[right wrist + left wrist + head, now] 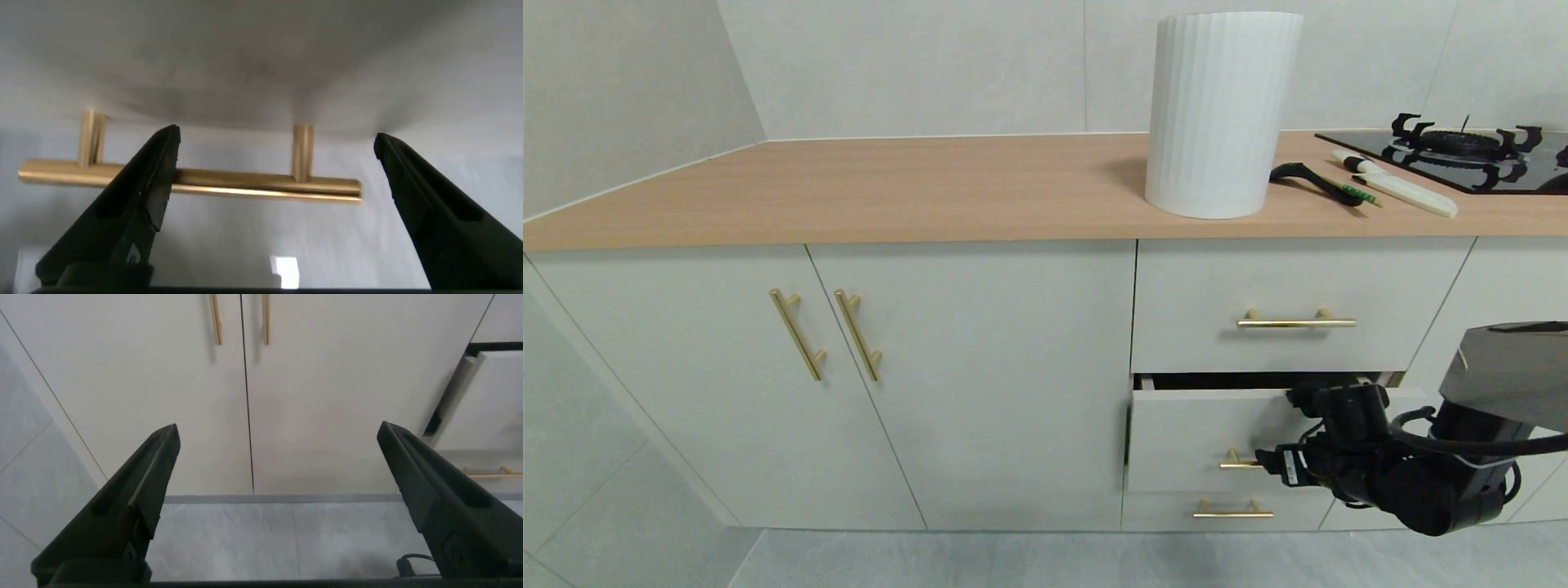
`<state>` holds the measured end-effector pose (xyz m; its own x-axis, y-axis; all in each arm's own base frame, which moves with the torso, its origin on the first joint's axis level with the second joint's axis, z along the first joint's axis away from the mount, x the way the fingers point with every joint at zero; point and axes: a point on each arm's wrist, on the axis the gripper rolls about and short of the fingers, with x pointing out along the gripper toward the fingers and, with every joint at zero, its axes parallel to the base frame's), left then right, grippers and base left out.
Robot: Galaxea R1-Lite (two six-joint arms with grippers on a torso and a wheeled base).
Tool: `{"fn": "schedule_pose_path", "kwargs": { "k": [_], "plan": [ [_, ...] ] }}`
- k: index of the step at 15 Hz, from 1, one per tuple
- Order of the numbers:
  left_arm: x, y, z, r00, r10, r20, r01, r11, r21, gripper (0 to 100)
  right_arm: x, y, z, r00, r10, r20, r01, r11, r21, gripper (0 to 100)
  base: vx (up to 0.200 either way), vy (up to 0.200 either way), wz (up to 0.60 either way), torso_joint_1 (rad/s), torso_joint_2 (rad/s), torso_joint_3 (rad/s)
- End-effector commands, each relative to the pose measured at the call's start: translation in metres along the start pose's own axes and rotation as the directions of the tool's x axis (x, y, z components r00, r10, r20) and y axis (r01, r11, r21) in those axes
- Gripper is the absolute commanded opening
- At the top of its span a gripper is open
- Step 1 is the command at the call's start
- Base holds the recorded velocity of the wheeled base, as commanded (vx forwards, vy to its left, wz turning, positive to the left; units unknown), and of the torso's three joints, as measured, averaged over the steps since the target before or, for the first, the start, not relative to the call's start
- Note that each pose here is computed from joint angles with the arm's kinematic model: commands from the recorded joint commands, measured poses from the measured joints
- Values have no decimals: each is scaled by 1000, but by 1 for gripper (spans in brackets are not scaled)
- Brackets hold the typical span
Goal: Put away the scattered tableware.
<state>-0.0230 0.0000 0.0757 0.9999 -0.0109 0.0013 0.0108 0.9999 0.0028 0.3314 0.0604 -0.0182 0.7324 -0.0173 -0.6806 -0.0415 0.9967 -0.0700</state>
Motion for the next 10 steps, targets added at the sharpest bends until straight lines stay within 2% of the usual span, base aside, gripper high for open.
{"fn": "schedule_pose_path", "kwargs": {
  "k": [1, 2, 3, 5, 10],
  "plan": [
    [0, 0, 0, 1000, 0, -1, 0, 1000, 0, 100, -41, -1, 26, 1000, 16, 27, -16, 1000, -2, 100, 0, 0, 0, 0, 0, 0],
    [0, 0, 0, 1000, 0, -1, 0, 1000, 0, 100, -68, -1, 36, 999, 30, 12, -30, 999, -15, 100, 0, 0, 0, 0, 0, 0],
    [0, 0, 0, 1000, 0, -1, 0, 1000, 0, 100, -75, -1, 38, 999, 34, 17, -34, 999, -16, 100, 0, 0, 0, 0, 0, 0],
    [0, 0, 0, 1000, 0, -1, 0, 1000, 0, 100, -106, 2, 51, 995, 58, 84, -56, 998, -22, 100, 0, 0, 0, 0, 0, 0],
    [0, 0, 0, 1000, 0, -1, 0, 1000, 0, 100, -120, 1, 66, 978, 61, 200, -64, 998, 6, 100, 0, 0, 0, 0, 0, 0]
  ]
}}
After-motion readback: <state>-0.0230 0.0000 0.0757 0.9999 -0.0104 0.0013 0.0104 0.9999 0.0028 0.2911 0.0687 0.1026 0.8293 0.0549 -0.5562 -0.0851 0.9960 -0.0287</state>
